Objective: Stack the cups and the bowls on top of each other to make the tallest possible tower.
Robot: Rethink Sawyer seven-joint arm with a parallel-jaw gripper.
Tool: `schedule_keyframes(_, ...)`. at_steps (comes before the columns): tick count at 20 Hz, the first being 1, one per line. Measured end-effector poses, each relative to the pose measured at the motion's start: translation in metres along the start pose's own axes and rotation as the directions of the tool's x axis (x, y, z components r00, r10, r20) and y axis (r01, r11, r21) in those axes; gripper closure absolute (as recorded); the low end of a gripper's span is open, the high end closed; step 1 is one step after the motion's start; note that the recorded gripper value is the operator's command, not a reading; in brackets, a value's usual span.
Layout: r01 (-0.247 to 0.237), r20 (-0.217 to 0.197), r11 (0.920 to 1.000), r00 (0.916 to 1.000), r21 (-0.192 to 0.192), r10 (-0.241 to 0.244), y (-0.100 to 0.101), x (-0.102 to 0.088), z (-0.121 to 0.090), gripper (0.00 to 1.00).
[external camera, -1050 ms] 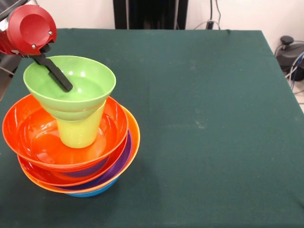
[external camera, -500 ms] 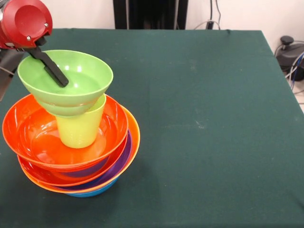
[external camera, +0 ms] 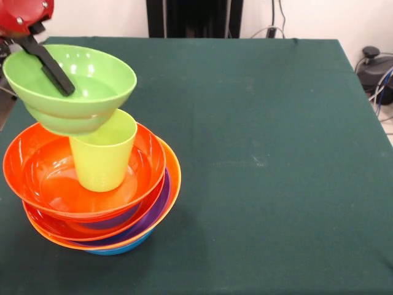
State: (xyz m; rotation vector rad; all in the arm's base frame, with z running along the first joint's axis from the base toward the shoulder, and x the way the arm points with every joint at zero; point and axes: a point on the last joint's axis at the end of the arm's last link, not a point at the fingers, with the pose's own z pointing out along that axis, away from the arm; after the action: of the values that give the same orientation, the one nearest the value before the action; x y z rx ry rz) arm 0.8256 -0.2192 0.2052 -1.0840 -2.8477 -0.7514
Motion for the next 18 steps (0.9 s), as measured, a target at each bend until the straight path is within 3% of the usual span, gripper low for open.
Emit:
schedule_keyframes(10, 0.022, 0.002, 0.9995, 0.9998, 0.022, -0.022, 0.005, 0.014, -0.020, 1.00)
schedule_keyframes(18, 0.033, -0.022, 0.9987, 0.9993, 0.040, -0.032, 0.004, 0.028, -0.019, 1.00)
